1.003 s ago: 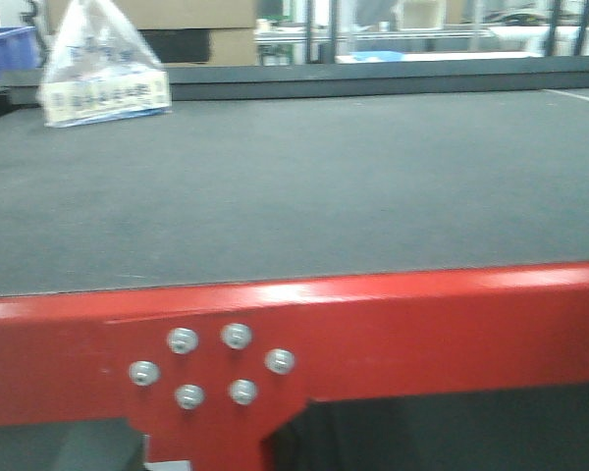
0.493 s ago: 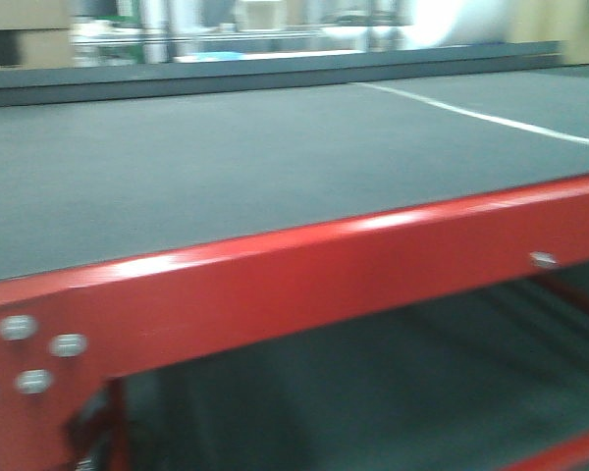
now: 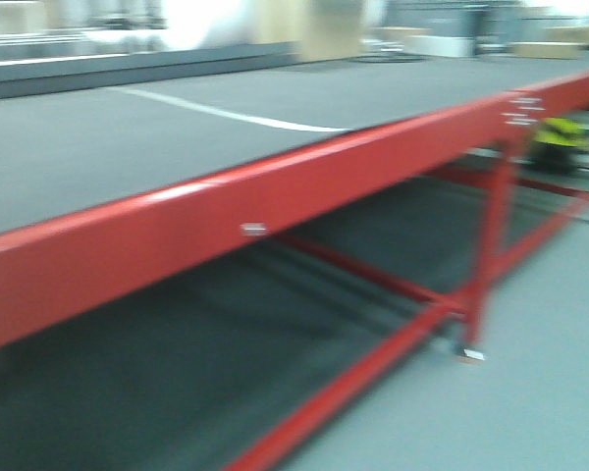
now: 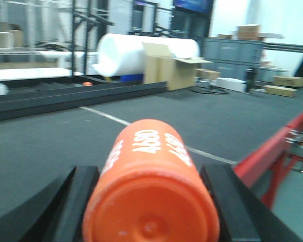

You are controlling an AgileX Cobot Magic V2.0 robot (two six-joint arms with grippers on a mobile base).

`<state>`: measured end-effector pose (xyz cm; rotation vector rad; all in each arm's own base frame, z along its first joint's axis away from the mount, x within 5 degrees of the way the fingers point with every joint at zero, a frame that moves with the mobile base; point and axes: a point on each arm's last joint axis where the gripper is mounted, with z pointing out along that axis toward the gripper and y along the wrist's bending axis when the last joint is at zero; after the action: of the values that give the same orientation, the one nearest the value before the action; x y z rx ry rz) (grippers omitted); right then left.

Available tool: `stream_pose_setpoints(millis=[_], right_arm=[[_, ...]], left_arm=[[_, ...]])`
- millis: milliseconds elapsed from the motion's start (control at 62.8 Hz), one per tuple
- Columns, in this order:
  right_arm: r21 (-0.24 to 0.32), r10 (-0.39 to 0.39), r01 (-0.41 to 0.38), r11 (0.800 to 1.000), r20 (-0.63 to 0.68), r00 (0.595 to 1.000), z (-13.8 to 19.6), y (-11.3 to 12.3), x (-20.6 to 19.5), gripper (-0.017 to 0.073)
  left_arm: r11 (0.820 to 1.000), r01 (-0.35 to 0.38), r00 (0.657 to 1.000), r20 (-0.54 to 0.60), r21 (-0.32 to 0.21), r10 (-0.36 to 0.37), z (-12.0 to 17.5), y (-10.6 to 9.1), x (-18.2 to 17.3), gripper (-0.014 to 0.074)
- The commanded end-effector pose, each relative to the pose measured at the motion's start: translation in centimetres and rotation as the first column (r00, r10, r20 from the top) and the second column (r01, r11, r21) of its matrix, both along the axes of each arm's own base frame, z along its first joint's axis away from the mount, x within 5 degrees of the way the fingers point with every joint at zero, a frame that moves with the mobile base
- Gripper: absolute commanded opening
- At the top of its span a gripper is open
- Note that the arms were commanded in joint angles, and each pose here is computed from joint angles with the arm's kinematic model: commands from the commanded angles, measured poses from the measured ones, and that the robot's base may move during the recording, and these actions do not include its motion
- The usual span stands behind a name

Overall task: Place cylindrical capacitor in blue bin on shelf
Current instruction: 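Drive the base away from the table to the shelf of blue bins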

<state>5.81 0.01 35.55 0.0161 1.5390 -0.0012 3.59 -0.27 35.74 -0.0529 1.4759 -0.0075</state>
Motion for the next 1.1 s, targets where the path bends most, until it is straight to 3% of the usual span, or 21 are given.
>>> stream_pose_setpoints(millis=[0, 1082], right_arm=[[-0.009, -0.009, 0.009, 1.000, 0.039, 0.999, 0.45, -0.06, -0.18, -0.0163], [-0.009, -0.009, 0.009, 1.000, 0.039, 0.999, 0.45, -0.06, -0.18, -0.0163]], left_arm=[[1.000, 0.004, 1.000, 0.029, -0.006, -0.003, 0.28, -0.02, -0.16, -0.0111], [1.000, 0.004, 1.000, 0.029, -0.006, -0.003, 0.28, -0.02, -0.16, -0.0111]])
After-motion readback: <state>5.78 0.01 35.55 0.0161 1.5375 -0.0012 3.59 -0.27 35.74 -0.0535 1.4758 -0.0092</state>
